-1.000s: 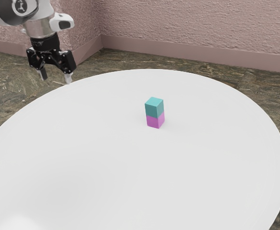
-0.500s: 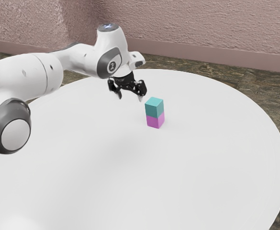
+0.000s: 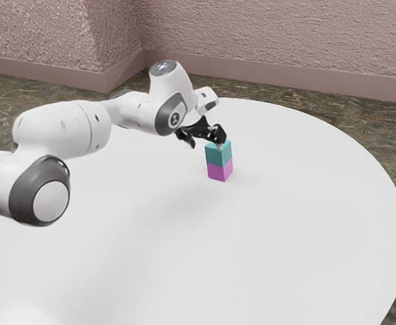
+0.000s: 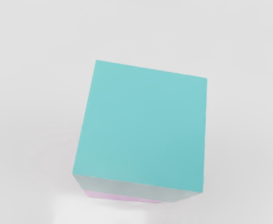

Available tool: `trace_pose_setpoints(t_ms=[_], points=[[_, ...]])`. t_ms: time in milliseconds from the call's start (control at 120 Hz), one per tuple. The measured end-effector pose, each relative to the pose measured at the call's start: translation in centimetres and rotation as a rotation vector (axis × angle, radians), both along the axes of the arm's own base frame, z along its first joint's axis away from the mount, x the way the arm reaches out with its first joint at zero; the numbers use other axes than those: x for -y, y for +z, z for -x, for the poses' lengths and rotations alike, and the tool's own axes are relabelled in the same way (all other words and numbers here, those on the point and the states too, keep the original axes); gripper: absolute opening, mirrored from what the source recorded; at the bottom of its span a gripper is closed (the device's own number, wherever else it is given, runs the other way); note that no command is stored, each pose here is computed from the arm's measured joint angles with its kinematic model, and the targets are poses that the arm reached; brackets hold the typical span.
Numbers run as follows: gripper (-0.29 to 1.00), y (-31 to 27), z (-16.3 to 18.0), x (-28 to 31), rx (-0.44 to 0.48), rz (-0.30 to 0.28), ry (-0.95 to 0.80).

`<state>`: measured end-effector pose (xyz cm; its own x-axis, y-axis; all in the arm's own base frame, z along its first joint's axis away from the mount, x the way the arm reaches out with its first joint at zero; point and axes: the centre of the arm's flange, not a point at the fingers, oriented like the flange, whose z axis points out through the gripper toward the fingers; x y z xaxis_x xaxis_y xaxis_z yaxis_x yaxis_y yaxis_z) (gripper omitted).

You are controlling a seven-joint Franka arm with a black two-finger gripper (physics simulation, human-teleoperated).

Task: Pick up the blue block with one arm, and put the blue block on the table with one arm

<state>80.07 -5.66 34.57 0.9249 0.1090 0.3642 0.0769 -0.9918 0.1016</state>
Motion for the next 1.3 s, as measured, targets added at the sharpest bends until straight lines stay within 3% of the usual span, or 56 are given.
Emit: trace_pose_setpoints(t_ms=[825,1300], points=[[0.7,-4.5,-2.3,-0.9,0.211,-0.12,-0.241],[0.7,-6.0,-2.9,-1.4,0.259,-0.115,-0.277]])
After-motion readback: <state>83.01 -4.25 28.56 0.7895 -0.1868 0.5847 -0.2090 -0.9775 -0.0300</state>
